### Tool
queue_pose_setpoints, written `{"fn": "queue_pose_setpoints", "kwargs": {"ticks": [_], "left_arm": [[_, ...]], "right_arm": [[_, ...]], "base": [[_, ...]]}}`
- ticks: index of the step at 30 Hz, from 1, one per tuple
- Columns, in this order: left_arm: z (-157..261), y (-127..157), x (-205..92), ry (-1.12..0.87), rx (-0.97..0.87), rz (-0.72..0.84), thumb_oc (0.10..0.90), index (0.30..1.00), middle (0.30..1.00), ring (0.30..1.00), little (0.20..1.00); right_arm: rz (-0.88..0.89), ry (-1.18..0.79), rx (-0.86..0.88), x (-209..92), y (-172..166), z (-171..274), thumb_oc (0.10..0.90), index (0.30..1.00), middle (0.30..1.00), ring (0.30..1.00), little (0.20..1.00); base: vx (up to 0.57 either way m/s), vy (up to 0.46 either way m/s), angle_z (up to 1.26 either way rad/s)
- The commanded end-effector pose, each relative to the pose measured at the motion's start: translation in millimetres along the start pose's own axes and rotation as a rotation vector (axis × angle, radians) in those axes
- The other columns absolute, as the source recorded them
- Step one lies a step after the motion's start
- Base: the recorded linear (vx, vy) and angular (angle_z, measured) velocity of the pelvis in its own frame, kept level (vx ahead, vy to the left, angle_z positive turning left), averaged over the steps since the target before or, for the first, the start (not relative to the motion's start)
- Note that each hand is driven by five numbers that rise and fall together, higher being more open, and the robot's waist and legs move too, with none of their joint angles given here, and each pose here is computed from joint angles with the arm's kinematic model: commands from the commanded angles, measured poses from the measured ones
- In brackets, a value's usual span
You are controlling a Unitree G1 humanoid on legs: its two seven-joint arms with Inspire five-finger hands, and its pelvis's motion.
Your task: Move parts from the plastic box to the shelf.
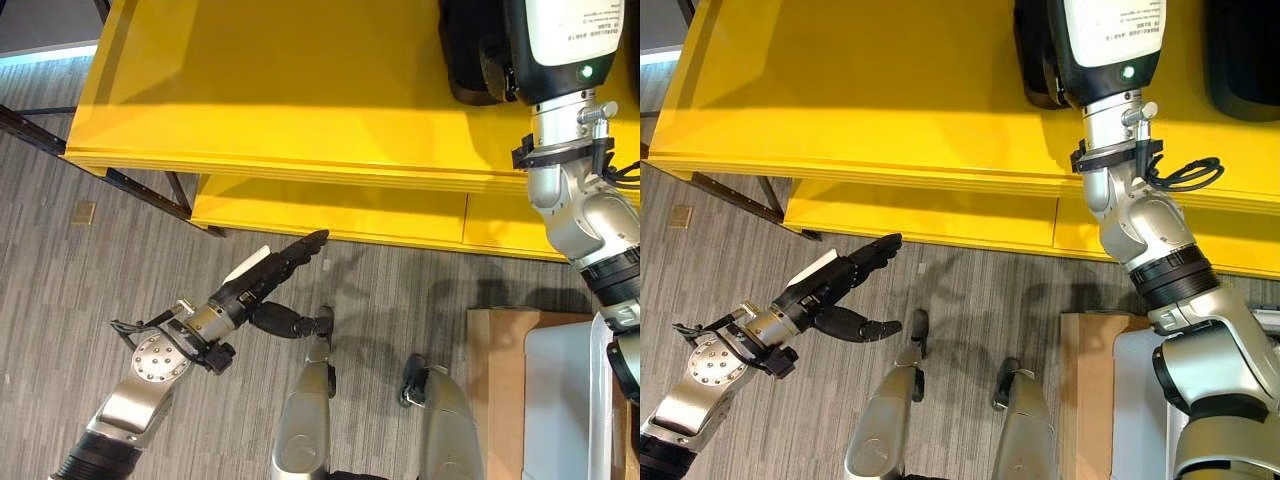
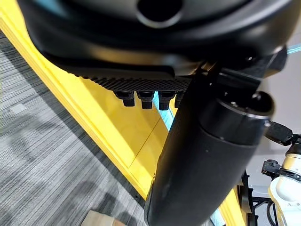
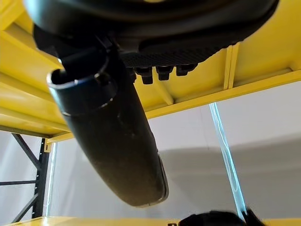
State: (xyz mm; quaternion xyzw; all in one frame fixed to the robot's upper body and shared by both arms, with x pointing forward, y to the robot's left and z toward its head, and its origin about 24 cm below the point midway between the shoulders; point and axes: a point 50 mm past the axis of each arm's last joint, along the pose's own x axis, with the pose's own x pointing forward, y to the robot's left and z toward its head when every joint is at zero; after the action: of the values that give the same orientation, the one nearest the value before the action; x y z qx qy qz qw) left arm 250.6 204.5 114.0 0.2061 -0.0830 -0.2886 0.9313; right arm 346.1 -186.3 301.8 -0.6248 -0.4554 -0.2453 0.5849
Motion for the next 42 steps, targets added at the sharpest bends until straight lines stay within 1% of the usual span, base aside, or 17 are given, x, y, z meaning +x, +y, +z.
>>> {"fn": "queue_pose_setpoints", "kwargs": {"ticks": [1,4,5,7,9,11,12,15,16,19,20,23,26,27,35,39,42], "left_arm": [[35,-8,6,-0.254,-0.041,0.038,0.9,1.0,1.0,1.0,1.0],[35,-9,7,-0.261,-0.044,0.044,0.9,1.0,1.0,1.0,1.0],[35,-9,7,-0.267,-0.051,0.057,0.9,1.0,1.0,1.0,1.0],[33,-9,3,-0.279,-0.07,0.084,0.9,1.0,1.0,1.0,1.0],[30,-10,-1,-0.282,-0.086,0.12,0.9,1.0,1.0,1.0,1.0],[27,-8,-9,-0.289,-0.105,0.192,0.9,1.0,1.0,1.0,1.0],[25,-4,-16,-0.297,-0.134,0.286,0.9,1.0,1.0,1.0,1.0],[21,0,-23,-0.296,-0.17,0.369,0.9,1.0,1.0,1.0,1.0],[18,2,-31,-0.291,-0.185,0.435,0.9,1.0,1.0,1.0,1.0],[13,4,-41,-0.256,-0.191,0.519,0.9,1.0,1.0,1.0,1.0],[10,5,-48,-0.228,-0.189,0.595,0.9,1.0,1.0,1.0,1.0],[6,5,-58,-0.198,-0.197,0.681,0.9,1.0,1.0,1.0,1.0],[5,6,-60,-0.181,-0.149,0.687,0.9,1.0,1.0,1.0,1.0],[3,6,-60,-0.175,-0.132,0.675,0.9,1.0,1.0,1.0,1.0],[8,8,-56,-0.194,-0.145,0.615,0.9,1.0,1.0,1.0,1.0],[6,5,-59,-0.174,-0.15,0.641,0.9,1.0,1.0,1.0,1.0],[6,3,-60,-0.169,-0.154,0.606,0.9,1.0,1.0,1.0,1.0]], "right_arm": [[-0.181,-0.084,0.052,29,-39,8,0.9,1.0,1.0,1.0,1.0],[-0.179,-0.06,0.109,21,-31,12,0.9,1.0,1.0,1.0,1.0],[-0.194,-0.016,0.15,18,-29,10,0.9,1.0,1.0,1.0,1.0],[-0.228,0.106,0.244,2,-24,1,0.9,1.0,1.0,1.0,1.0],[-0.285,0.16,0.305,-15,-25,-3,0.9,1.0,1.0,1.0,1.0],[-0.354,0.199,0.367,-45,-32,-5,0.9,1.0,1.0,1.0,1.0],[-0.374,0.192,0.394,-69,-44,-2,0.9,1.0,1.0,1.0,1.0],[-0.369,0.169,0.412,-88,-58,0,0.9,1.0,1.0,1.0,1.0],[-0.361,0.171,0.41,-106,-71,0,0.9,1.0,1.0,1.0,1.0],[-0.332,0.209,0.423,-121,-80,-4,0.9,1.0,1.0,1.0,1.0],[-0.315,0.234,0.473,-125,-80,-5,0.9,1.0,1.0,1.0,1.0],[-0.334,0.293,0.509,-136,-82,-7,0.9,1.0,1.0,1.0,1.0],[-0.338,0.351,0.524,-150,-85,-7,0.9,1.0,1.0,1.0,1.0],[-0.325,0.384,0.513,-160,-84,-9,0.9,1.0,1.0,1.0,1.0],[-0.216,0.516,0.466,-182,-74,-20,0.9,1.0,1.0,1.0,1.0],[-0.158,0.555,0.48,-187,-66,-24,0.9,1.0,1.0,1.0,1.0],[-0.113,0.608,0.459,-198,-62,-28,0.9,1.0,1.0,1.0,1.0]], "base": [[-0.01,0.043,-0.18],[-0.03,0.093,-0.18],[-0.03,0.162,-0.01],[-0.02,0.206,0.02],[0.01,0.237,0.02],[0.03,0.386,0.01],[0.03,0.365,-0.03],[0.05,0.284,-0.25],[0.04,0.27,-0.35],[0.02,0.253,-0.4],[-0.02,0.326,-0.91],[-0.09,0.252,-1.67],[-0.08,0.239,-0.6],[-0.08,0.18,-0.4],[-0.1,0.182,-0.29],[-0.11,0.019,-1.02],[-0.09,-0.151,-1.26]]}}
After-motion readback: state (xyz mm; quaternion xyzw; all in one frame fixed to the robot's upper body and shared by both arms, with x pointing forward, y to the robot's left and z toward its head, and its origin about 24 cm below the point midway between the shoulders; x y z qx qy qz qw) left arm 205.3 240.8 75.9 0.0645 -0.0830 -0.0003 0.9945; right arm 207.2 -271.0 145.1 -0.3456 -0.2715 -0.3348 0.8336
